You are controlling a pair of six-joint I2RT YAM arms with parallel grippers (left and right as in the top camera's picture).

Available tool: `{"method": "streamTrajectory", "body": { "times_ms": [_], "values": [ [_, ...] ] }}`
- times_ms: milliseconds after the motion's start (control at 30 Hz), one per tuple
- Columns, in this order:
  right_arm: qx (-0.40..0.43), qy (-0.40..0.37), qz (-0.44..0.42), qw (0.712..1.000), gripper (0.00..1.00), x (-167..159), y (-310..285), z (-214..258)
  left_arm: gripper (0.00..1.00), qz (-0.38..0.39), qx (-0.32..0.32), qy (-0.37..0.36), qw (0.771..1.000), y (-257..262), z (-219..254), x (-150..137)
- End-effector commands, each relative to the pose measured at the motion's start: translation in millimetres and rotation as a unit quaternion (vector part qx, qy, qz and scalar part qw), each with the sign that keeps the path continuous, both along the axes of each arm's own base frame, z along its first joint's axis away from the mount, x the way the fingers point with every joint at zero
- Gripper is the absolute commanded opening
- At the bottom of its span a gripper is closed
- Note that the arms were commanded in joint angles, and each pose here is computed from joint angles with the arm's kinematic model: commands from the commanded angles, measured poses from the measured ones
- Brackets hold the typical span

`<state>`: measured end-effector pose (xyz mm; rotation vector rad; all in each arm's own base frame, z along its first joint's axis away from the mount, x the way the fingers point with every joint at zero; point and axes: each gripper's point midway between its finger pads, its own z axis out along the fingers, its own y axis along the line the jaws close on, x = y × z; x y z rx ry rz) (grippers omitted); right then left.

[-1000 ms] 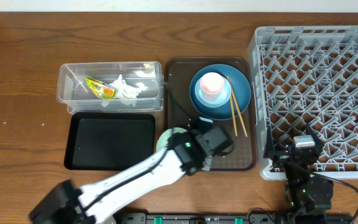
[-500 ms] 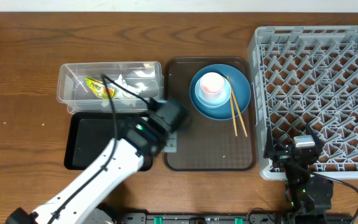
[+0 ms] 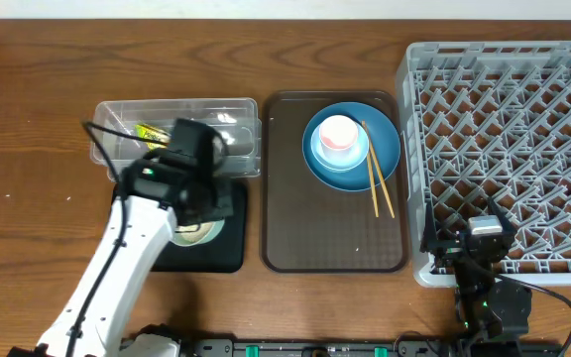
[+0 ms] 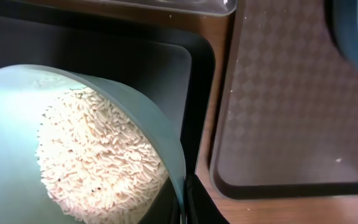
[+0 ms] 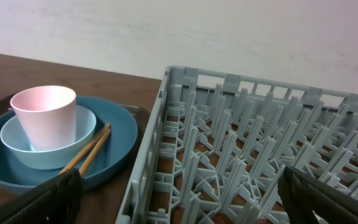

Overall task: Sort waste into correct bins and load items into the dishwasher rack
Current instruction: 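Lift the rice bowl and carry it left over the black tray, then tilt the green bowl with the left gripper to pour rice onto the black tray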

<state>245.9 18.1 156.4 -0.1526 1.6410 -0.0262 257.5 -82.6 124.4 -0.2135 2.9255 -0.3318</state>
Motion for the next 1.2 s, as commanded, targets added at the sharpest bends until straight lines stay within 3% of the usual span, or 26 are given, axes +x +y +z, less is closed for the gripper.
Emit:
{"method": "streamTrajectory", "body": {
  "times_ms": [0, 600, 800, 1167],
  "values": [
    [-0.002, 0.002, 0.003, 1.0, 0.99, -0.2, 1.8, -1.3, 0.06, -0.025, -0.05, -0.019, 0.998, -2.8, 14.8, 5.8],
    [-0.002, 0.002, 0.003, 1.0, 0.99, -0.2, 1.8, -1.4, 0.06, 0.026, -0.207, -0.032, 0.977, 44.7, 26.6, -0.1],
    [-0.002, 0.002, 0.003, 1.0, 0.99, -0.2, 1.8, -1.4, 0.06, 0.041, -0.298, -0.077, 0.95, 54.2, 49.0, 2.9],
    [-0.002, 0.002, 0.003, 1.0, 0.99, -0.2, 1.8, -1.4, 0.06, 0.049, -0.366, -0.094, 0.925, 68.5, 47.3, 7.7]
  ]
}}
